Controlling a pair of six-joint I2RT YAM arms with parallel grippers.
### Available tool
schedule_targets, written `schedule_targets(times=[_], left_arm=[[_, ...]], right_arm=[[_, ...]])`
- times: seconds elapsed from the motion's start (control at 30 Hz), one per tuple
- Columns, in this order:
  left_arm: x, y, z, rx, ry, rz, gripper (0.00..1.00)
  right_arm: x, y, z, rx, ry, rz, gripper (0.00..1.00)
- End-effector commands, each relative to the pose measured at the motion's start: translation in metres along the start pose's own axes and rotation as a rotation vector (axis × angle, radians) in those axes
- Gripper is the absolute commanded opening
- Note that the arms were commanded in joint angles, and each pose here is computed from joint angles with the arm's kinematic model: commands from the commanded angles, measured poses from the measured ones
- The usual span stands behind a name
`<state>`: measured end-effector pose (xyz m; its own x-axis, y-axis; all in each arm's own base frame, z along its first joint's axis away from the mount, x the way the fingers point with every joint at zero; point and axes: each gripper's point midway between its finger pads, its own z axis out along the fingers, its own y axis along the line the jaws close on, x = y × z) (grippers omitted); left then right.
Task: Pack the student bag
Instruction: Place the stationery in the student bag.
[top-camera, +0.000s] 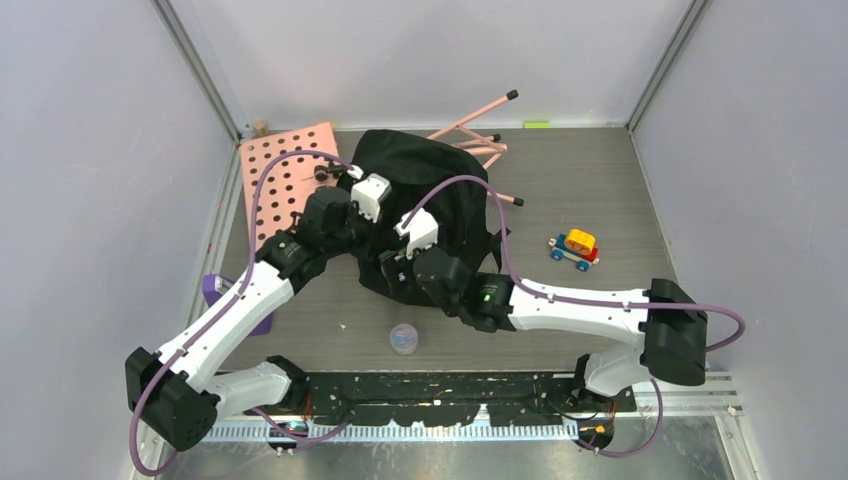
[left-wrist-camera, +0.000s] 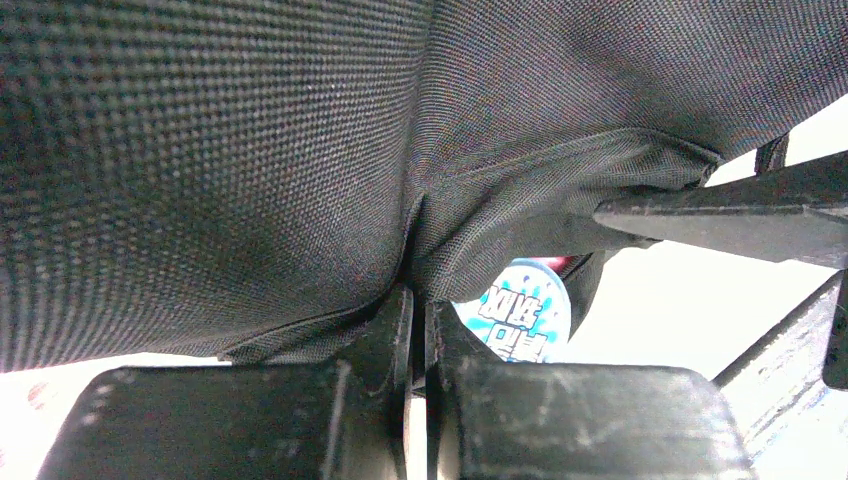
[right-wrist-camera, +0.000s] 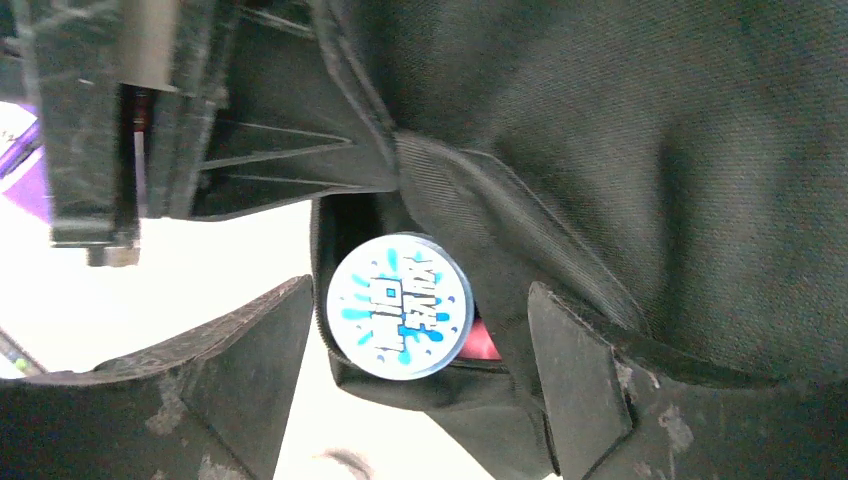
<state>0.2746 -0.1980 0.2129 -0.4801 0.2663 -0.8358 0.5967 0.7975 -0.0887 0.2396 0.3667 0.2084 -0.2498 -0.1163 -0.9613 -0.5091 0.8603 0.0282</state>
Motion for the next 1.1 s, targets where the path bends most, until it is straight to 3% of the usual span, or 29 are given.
schedule_targets(times=[0.0,0.17,0.37,0.87,1.07], left_arm=[[-0.045,-0.005,-0.018,0.015,-0.166,0.001,0.0],[-0.045,-0.004,-0.018,0.009,-0.165,0.002,0.0],[-0.041,0.0,-0.014,-0.006,-0.145,-0.001,0.0],[-0.04,-0.002,-0.012,0.002,-0.14,-0.005,0.0],[-0.04,-0.002,-0.011,0.003,-0.137,-0.006,0.0]], right_arm=[[-0.009,0.029,-0.015,-0.24,0.098,-0.025,0.83],[0.011,0.048,-0.02,-0.353,0.228,-0.079,0.7],[0.021,0.063,-0.012,-0.392,0.254,-0.053,0.57],[0.051,0.049,0.017,-0.28,0.27,-0.161,0.55],[0.069,0.056,0.016,-0.331,0.309,-0.201,0.46]])
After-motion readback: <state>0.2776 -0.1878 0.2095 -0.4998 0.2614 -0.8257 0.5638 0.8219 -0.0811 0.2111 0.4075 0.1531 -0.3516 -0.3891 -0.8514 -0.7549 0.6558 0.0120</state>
